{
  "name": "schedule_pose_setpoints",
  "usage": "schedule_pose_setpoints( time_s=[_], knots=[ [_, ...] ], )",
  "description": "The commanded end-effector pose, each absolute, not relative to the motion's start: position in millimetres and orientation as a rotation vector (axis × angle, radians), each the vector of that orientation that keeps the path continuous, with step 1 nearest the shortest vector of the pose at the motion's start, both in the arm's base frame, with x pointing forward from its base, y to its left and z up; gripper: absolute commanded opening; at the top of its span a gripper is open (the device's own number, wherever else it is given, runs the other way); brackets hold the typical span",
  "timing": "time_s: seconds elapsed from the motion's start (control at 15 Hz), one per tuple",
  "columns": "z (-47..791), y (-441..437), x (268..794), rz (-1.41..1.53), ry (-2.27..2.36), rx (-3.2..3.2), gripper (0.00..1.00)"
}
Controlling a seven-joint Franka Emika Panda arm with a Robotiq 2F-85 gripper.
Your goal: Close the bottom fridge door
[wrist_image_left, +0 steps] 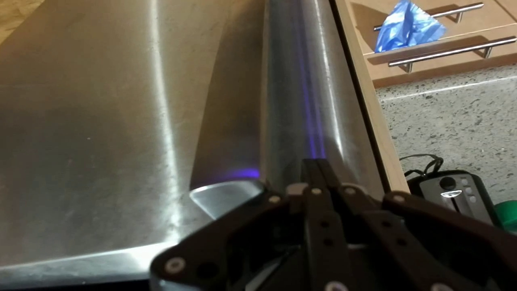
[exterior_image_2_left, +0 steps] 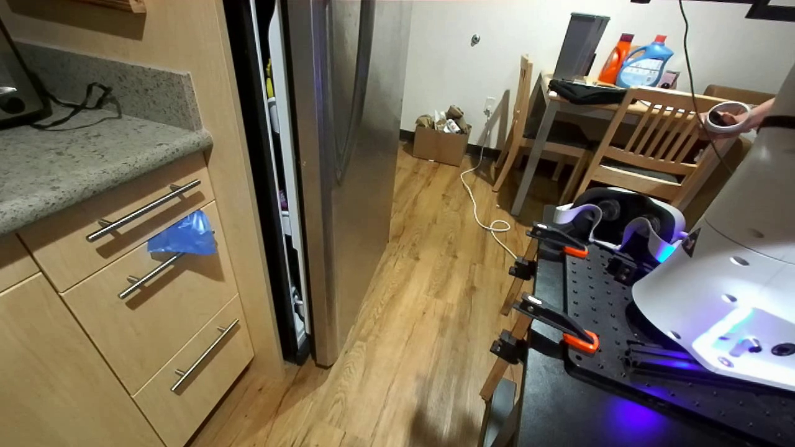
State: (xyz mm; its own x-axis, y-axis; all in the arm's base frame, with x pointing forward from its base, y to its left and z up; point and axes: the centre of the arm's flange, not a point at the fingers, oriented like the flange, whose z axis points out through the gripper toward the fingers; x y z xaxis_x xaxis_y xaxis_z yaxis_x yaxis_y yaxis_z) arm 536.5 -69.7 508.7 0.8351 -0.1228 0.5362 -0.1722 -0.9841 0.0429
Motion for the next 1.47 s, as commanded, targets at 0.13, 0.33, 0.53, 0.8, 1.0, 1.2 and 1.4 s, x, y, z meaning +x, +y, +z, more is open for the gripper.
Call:
schedule_pose_setpoints(
  time_s=[0.13, 0.33, 0.53, 0.8, 1.0, 1.2, 1.4],
  knots=[
    [511, -81, 556, 0.810, -0.271, 2.934, 0.00],
    [509, -79, 554, 0.798, -0.255, 2.951, 0.00],
    [509, -79, 549, 0.782, -0.254, 2.983, 0.00],
    [511, -71, 548, 0.823, -0.256, 2.964, 0.01],
    [511, -71, 548, 0.823, -0.257, 2.965, 0.01],
    [511, -71, 548, 0.823, -0.257, 2.965, 0.01],
    [512, -72, 561, 0.844, -0.255, 2.952, 0.00]
  ],
)
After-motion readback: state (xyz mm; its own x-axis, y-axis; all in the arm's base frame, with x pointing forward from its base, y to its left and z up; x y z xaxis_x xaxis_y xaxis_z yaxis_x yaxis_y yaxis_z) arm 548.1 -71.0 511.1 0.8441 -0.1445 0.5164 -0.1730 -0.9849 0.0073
